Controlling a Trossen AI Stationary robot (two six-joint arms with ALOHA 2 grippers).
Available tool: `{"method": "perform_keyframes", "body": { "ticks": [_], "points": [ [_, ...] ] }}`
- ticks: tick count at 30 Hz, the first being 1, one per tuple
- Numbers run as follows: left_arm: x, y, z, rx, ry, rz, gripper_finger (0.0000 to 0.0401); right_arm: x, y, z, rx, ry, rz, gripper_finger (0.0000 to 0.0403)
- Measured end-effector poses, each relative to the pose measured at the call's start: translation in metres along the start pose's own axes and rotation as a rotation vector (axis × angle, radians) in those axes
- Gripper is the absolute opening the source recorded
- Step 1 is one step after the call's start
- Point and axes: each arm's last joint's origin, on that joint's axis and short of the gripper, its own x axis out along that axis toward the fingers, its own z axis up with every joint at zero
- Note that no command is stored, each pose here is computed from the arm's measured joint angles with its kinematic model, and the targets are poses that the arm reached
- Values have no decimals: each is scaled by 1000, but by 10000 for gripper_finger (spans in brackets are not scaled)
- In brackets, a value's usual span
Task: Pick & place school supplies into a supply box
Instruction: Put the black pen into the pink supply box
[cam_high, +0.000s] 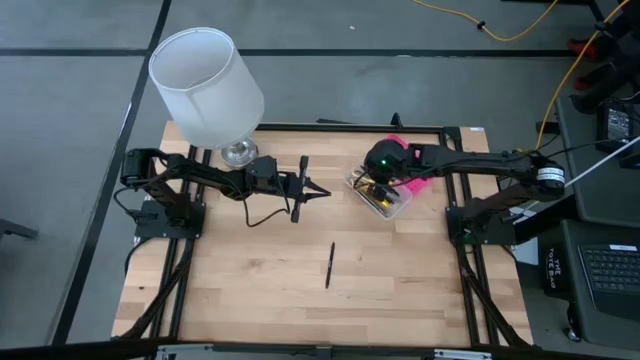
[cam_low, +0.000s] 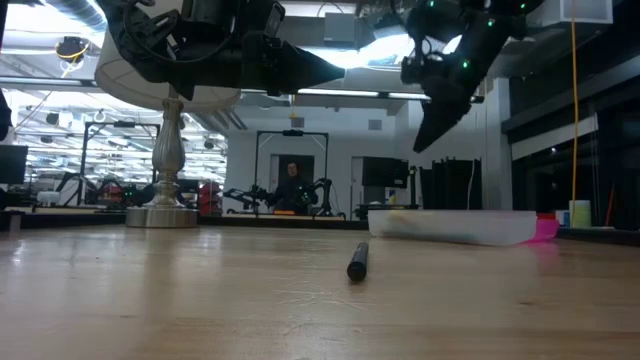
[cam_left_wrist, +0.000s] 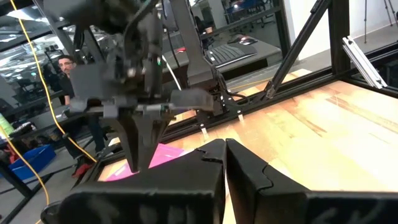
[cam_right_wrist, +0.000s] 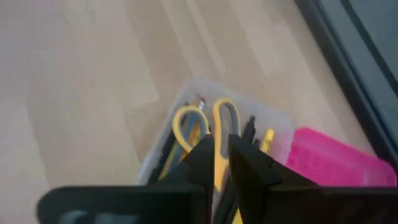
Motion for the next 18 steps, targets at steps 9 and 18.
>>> {"method": "perform_keyframes", "body": {
  "ticks": [9,18],
  "points": [
    [0,0,0,0,1,0,4,-21,24,8,-43,-135,63,7],
    [2,-12,-3,-60,69,-12,4,-13,67,-12,-141,-282,81,6]
  ]
}}
